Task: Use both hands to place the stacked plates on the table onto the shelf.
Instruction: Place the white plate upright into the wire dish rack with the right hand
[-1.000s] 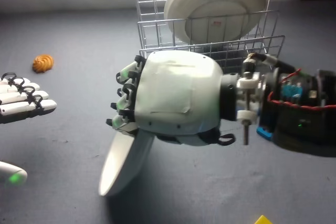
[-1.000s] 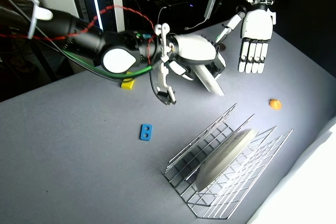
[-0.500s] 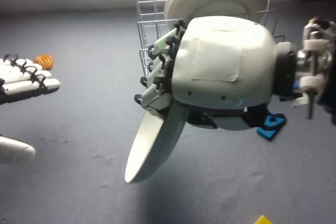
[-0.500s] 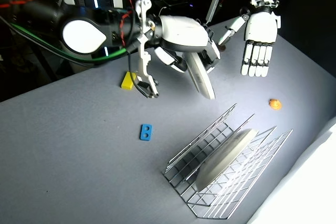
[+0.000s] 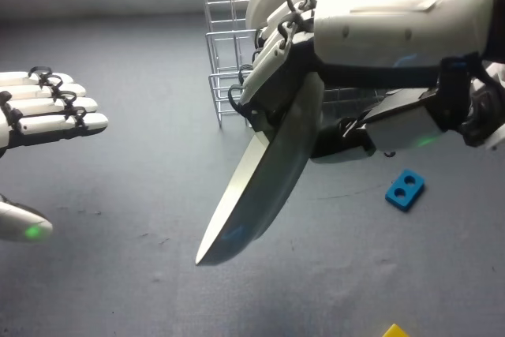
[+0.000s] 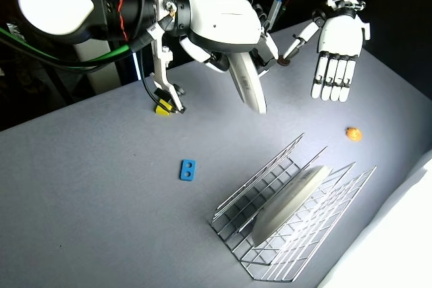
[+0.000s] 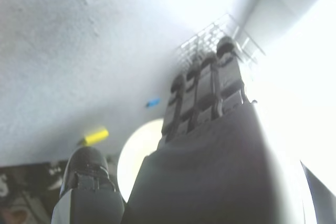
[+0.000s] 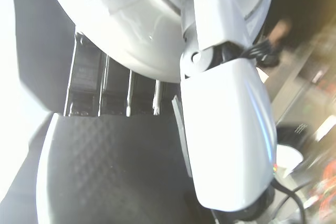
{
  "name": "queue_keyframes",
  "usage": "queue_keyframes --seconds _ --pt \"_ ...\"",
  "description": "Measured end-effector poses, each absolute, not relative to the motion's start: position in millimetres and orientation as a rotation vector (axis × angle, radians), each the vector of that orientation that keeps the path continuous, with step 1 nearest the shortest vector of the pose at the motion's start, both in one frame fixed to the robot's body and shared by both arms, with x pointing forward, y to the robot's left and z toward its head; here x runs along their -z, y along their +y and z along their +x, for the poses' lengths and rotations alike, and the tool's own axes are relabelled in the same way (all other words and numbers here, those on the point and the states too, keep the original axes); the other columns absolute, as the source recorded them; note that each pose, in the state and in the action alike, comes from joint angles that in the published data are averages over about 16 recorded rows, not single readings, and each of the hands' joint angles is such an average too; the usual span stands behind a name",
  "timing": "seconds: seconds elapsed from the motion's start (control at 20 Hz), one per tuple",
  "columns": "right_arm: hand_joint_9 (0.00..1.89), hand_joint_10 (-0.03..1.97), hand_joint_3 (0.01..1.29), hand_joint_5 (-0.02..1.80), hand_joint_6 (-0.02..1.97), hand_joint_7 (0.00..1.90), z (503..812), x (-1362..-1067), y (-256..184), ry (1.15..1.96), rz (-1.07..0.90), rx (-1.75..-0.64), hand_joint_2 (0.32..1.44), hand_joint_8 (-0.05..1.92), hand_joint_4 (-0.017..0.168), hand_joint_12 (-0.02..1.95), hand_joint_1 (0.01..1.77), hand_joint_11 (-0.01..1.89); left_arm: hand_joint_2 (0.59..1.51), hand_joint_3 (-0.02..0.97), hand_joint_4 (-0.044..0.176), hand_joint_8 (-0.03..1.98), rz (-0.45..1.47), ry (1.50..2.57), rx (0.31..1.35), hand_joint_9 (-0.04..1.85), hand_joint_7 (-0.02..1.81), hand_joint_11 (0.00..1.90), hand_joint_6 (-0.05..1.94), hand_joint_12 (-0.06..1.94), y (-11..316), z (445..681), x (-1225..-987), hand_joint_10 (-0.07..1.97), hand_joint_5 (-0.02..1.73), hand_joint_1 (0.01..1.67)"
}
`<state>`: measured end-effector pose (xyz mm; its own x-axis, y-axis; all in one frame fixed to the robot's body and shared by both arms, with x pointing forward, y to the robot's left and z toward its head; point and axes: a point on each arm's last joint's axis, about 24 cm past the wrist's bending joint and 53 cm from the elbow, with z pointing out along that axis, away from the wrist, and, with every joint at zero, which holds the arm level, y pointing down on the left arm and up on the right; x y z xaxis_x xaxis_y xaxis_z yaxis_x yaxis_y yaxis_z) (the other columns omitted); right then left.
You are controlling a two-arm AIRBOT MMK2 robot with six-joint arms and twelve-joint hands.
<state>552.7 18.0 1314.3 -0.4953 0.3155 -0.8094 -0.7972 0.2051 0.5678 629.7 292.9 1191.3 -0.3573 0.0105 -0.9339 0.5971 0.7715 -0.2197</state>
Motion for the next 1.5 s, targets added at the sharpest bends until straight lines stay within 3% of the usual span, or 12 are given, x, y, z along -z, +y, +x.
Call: queue_keyframes --seconds 0.3,0.65,1.5 --pt "0.89 1.29 0.01 0.85 1.09 0.92 574 -1331 -1 1.612 -0.277 -1.628 1.02 1.05 -0.001 1.51 1.34 0.68 1.064 0.013 0.005 0.0 0.562 1.824 0.655 0.02 0.02 0.02 0.01 0.01 287 627 -1194 -0.05 0.02 0.01" --pt "0.89 1.29 0.01 0.85 1.07 0.93 606 -1343 -23 1.634 -0.053 -1.715 1.02 1.04 -0.005 1.52 1.35 0.69 1.063 0.013 0.005 0.0 0.67 1.794 0.688 0.02 0.02 0.02 0.0 0.01 273 616 -1196 -0.05 0.02 0.01" --pt "0.89 1.28 0.01 0.87 0.99 0.95 678 -1341 -60 1.62 0.262 -1.666 1.05 1.01 -0.008 1.54 1.36 0.69 1.064 0.013 0.005 0.0 0.986 1.668 0.882 0.02 0.02 0.02 0.0 0.01 213 551 -1202 -0.05 0.02 0.02"
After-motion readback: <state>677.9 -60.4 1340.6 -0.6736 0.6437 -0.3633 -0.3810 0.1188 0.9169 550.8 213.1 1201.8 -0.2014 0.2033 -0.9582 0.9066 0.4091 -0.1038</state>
